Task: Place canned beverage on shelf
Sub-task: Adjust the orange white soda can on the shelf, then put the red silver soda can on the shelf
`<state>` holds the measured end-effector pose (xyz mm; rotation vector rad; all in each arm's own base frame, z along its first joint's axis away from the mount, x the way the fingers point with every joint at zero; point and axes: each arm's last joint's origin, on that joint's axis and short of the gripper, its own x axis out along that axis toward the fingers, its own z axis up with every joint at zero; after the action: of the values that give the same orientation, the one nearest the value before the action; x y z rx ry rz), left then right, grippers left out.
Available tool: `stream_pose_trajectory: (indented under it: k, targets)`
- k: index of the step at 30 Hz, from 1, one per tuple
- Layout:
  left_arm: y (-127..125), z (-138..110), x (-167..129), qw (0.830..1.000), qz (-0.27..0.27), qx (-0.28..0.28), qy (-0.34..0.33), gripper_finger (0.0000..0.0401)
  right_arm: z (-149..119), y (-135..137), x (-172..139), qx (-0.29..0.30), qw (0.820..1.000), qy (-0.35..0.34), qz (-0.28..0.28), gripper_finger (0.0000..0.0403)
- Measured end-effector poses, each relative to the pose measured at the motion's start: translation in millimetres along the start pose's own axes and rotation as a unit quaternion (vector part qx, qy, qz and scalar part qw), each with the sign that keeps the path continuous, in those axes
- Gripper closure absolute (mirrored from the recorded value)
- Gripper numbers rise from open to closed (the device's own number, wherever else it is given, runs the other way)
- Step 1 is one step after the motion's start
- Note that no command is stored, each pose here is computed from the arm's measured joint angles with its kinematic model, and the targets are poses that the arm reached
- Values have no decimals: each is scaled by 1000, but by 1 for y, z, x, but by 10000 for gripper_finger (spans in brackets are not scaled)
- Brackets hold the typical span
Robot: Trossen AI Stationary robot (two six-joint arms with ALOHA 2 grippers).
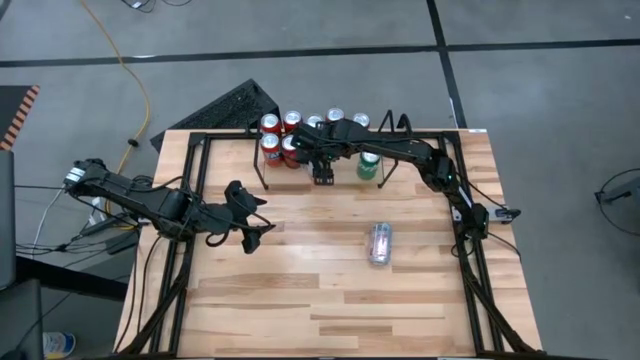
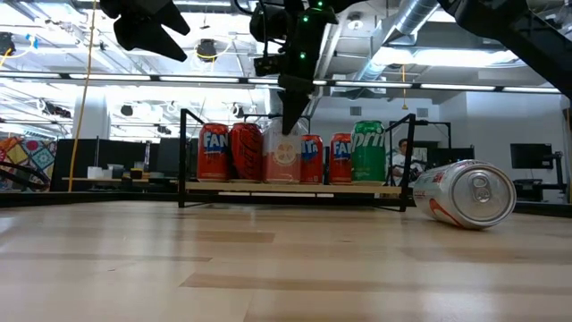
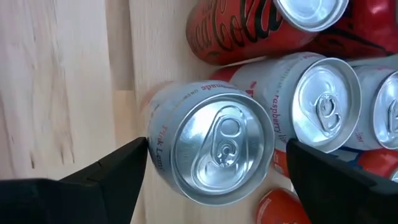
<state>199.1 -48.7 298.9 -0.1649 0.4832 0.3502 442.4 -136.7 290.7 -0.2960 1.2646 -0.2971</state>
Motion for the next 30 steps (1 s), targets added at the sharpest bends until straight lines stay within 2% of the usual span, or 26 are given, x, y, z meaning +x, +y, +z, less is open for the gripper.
stream_pose_trajectory:
  k: [10, 15, 20, 23, 26, 28, 30]
  targets:
    - [0, 0, 0, 1000, -2, -3, 1, 67, 2, 4, -5, 4, 1000, 4, -10, 37]
    - [0, 0, 0, 1000, -2, -3, 2, 67, 5, -1, -27, 10, 1000, -18, -17, 37]
    - [1, -2, 0, 1000, 1, -3, 10, 67, -7, -3, -62, 11, 999, -26, -16, 37]
    - [-1, -3, -1, 1000, -2, 0, 10, 67, -21, 2, -84, 18, 1000, -2, 20, 43]
    - [-5, -5, -4, 1000, -11, 22, 10, 67, -32, 10, -107, 61, 993, 3, 104, 57]
    - [-8, -6, -5, 999, -19, 32, 8, 67, -39, 20, -124, 87, 986, 1, 141, 68]
    - [-11, -11, -4, 999, -26, 34, 3, 67, -44, 37, -140, 95, 983, -1, 156, 77]
